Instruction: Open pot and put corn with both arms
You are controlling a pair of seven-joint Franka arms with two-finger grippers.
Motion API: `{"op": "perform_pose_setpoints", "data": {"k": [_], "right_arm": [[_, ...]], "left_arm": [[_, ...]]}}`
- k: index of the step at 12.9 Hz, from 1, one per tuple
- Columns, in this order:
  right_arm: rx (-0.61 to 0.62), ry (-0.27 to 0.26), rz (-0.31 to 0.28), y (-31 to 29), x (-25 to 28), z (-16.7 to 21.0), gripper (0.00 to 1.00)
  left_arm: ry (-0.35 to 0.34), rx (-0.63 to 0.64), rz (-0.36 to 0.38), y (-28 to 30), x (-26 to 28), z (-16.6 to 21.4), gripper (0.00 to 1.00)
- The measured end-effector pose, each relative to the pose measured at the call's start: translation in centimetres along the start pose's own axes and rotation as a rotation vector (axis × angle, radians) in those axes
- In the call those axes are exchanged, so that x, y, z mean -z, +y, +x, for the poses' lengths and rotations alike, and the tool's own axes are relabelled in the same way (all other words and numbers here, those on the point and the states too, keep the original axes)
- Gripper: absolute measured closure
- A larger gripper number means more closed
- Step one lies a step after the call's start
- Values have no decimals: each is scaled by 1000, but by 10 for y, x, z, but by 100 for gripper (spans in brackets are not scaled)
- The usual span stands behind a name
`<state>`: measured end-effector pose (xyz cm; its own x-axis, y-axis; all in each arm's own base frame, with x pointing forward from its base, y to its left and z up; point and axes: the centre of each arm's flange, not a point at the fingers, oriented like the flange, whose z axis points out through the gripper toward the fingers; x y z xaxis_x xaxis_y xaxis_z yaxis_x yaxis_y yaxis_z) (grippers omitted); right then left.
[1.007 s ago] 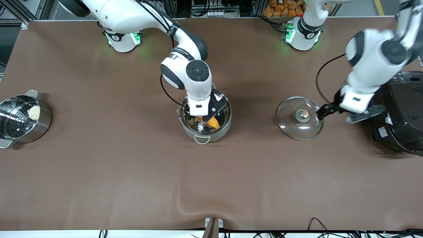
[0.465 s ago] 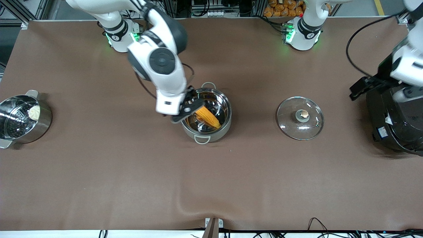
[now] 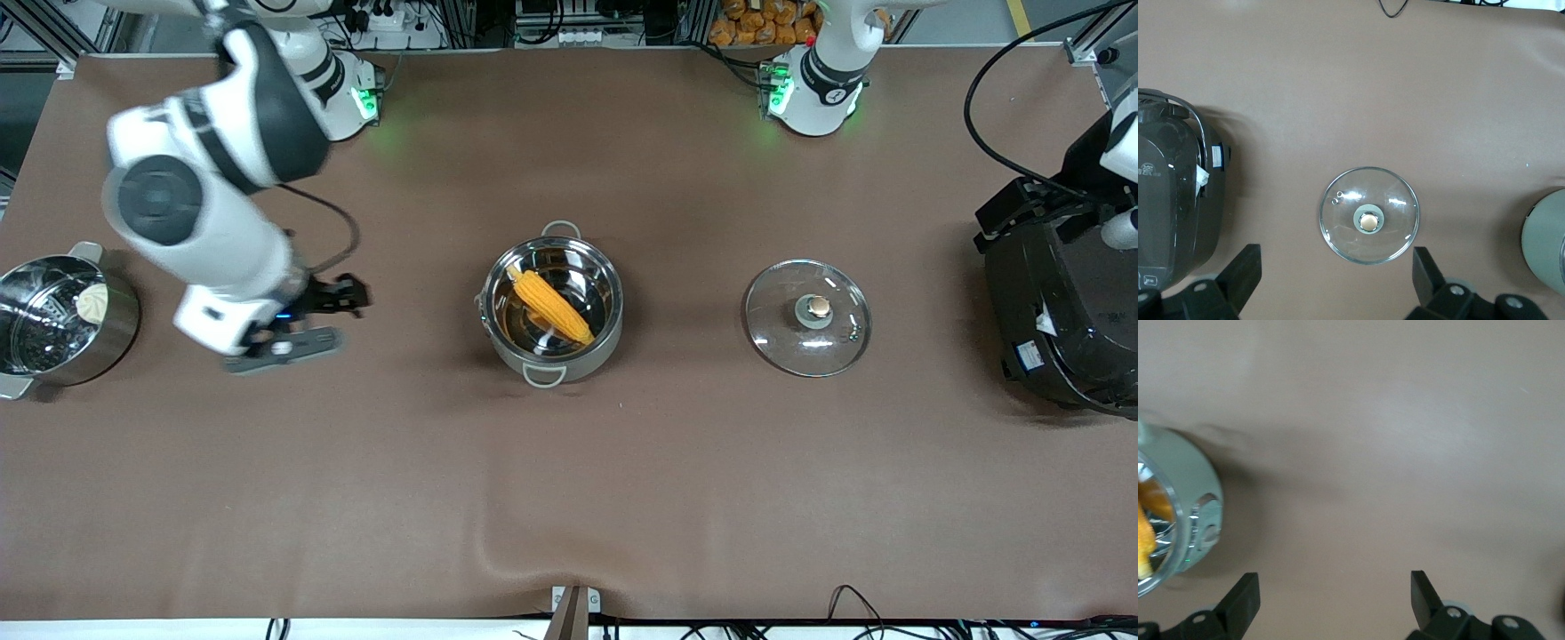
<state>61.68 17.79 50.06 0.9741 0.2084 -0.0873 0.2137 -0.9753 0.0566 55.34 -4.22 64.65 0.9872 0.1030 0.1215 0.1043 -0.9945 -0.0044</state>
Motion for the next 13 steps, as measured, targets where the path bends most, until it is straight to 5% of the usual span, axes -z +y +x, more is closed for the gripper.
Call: {"op": "perform_pose_setpoints", "data": {"k": [5, 8, 13], "right_arm": [[-44, 2, 5, 117, 35, -51, 0], [-74, 24, 64, 169, 53, -84, 0], [-158, 13, 92, 213, 70, -122, 0]], "left_arm": [[-14, -4, 1, 3, 10, 6, 0], [-13, -4, 1, 2, 13, 7, 0], [-14, -9, 0, 4, 12, 7, 0]]}}
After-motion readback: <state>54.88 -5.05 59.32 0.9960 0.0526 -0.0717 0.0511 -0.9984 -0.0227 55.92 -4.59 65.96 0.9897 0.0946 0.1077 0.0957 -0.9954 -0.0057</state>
